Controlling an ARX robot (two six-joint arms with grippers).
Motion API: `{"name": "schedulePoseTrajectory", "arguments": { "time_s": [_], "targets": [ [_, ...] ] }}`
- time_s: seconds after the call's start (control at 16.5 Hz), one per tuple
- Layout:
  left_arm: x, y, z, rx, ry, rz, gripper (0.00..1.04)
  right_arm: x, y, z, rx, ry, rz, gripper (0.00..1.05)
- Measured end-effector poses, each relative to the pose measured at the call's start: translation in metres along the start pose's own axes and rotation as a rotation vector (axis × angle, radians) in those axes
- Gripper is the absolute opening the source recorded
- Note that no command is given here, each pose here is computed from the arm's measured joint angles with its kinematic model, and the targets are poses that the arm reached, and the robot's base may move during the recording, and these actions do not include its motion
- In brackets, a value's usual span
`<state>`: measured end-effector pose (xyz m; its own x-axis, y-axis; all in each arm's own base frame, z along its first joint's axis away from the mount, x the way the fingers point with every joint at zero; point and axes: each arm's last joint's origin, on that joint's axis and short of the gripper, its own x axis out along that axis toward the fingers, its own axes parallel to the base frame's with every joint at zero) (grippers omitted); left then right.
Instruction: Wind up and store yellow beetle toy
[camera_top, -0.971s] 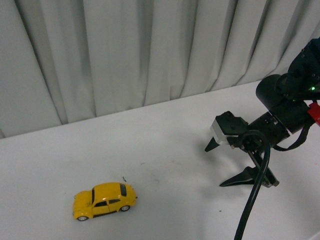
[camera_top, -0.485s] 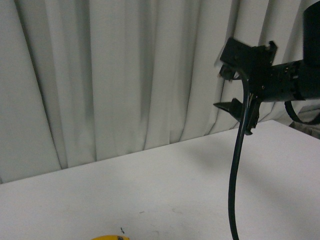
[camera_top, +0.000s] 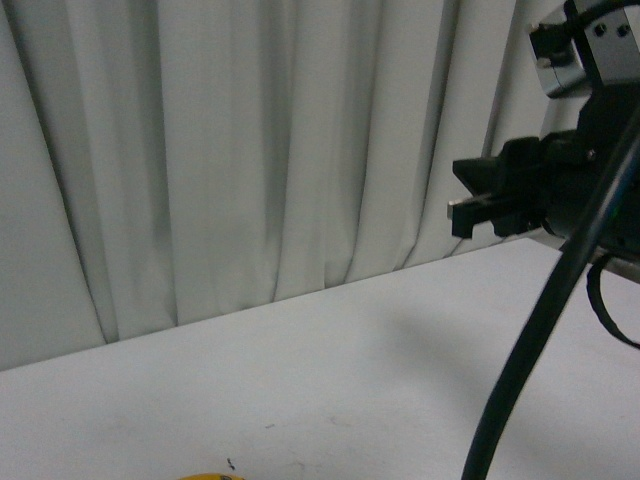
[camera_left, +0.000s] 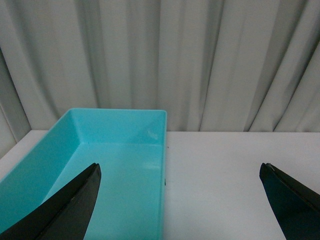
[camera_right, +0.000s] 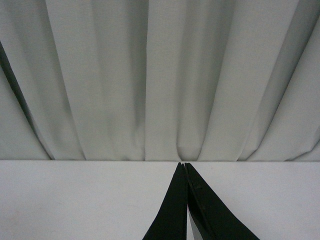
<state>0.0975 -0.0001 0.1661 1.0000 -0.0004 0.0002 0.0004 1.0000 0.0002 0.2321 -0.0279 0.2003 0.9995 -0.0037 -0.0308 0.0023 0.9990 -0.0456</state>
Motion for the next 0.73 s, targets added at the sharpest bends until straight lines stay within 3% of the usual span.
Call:
{"name": "schedulePoseTrajectory", "arguments": {
  "time_s": [0.49,0.73],
  "targets": [
    [0.0,0.0,0.0,0.0,0.0,0.0,0.98,-0.063,0.03,-0.021,0.03,-0.028,0.022,0.02],
    [0.0,0.0,0.0,0.0,0.0,0.0,0.98,-0.082,0.03,-0.029,0.03,-0.039,0.009,0.02]
  ]
}}
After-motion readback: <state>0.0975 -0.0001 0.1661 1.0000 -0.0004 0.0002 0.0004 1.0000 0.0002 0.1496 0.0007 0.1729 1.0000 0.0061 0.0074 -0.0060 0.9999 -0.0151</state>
